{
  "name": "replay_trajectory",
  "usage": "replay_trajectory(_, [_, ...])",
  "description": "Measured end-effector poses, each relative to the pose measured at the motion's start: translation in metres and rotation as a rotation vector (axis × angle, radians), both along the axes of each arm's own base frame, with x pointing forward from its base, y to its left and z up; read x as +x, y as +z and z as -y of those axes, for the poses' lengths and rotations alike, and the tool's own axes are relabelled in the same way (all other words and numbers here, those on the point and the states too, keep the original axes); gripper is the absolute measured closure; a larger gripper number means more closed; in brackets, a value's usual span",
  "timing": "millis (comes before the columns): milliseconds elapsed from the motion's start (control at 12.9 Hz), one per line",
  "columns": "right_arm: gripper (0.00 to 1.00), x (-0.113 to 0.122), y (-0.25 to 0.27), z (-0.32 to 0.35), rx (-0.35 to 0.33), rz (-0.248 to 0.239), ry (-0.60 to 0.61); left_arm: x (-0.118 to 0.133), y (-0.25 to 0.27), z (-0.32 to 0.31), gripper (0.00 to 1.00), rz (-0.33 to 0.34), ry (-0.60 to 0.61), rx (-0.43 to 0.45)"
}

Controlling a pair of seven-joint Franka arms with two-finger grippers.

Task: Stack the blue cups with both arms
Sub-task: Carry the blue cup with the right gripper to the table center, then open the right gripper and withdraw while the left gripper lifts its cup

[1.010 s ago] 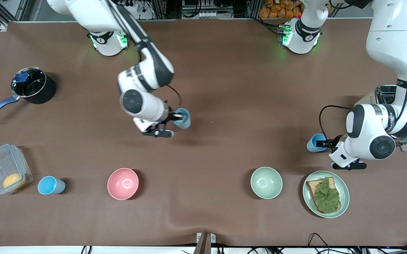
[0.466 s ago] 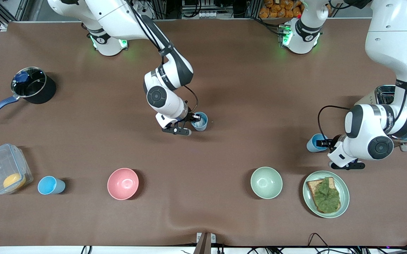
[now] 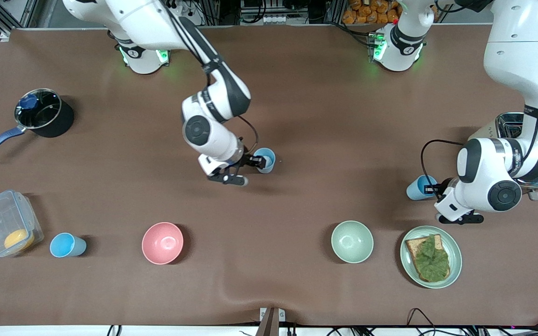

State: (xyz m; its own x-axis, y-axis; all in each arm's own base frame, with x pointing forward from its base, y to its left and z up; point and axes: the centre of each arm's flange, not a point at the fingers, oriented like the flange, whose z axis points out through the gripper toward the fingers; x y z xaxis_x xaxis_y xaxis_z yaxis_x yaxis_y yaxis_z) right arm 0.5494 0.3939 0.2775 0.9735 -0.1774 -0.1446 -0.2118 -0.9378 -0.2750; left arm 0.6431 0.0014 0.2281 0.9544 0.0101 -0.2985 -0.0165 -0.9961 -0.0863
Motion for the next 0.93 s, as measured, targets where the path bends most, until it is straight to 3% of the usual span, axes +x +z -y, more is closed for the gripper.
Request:
replay_trajectory(78, [0.05, 0.015, 0.026, 0.02, 0.013, -0.003, 0.021, 0.002, 0.004, 0.002, 0.92, 0.005, -0.004, 0.0])
replay_trajectory(155, [0.0, 0.028, 0.054, 0.044, 0.021, -0.02, 0.04, 0.002, 0.005, 0.002, 0.93, 0.006, -0.004, 0.0])
replay_trajectory(389, [0.0, 0.055, 0.146, 0.122, -0.036, -0.052, 0.132, 0.004, 0.011, 0.002, 0.95, 0.018, -0.004, 0.0])
replay_trajectory(699, [0.0, 0.049, 0.246, 0.224, -0.112, -0.085, 0.288, 0.008, 0.049, 0.03, 0.95, 0.054, 0.03, -0.015])
replay_trajectory(933, [0.0, 0.035, 0.3, 0.288, -0.187, -0.026, 0.318, -0.005, 0.089, 0.101, 0.95, 0.054, 0.071, -0.027])
